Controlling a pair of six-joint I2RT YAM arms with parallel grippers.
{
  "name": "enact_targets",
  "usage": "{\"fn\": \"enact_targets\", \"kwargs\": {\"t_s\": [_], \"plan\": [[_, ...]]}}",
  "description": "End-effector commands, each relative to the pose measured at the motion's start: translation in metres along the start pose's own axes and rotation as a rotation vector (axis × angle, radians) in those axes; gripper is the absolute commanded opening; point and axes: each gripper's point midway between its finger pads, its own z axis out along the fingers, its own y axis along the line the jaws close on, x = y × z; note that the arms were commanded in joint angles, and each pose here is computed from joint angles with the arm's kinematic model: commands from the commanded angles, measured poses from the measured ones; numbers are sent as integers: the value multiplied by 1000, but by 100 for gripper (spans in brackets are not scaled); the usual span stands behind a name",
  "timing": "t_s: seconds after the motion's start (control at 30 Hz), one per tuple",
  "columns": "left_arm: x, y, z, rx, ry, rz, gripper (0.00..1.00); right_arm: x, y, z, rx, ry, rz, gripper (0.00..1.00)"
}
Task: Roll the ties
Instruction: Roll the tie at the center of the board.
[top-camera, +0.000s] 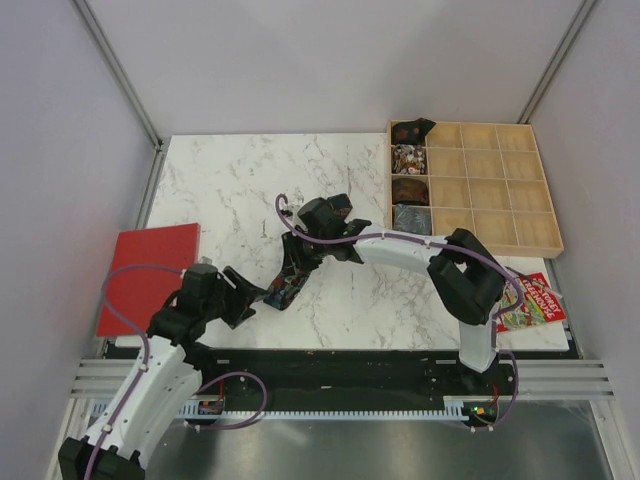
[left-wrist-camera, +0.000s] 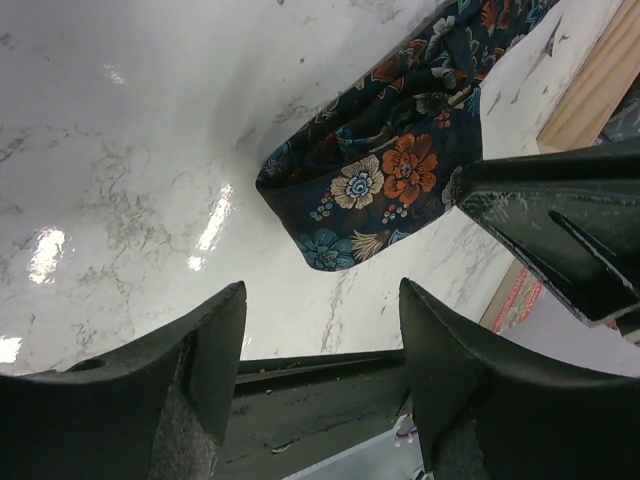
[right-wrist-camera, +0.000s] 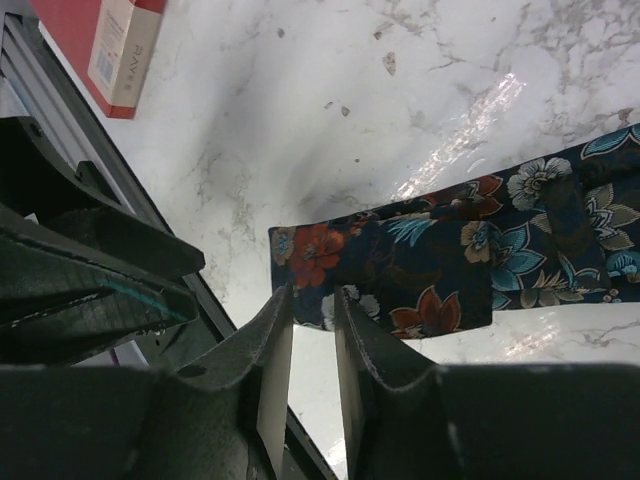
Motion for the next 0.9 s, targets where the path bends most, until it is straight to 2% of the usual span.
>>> {"fn": "enact_targets", "kwargs": {"t_s": [0.0,0.87], "plan": [[-3,-17,7,94,-7,-50,68,-26,-3,1,-43,-31,27,31],[-1,-9,42,44,29,-73,70,11,-68,26,19,47,83,28]]}}
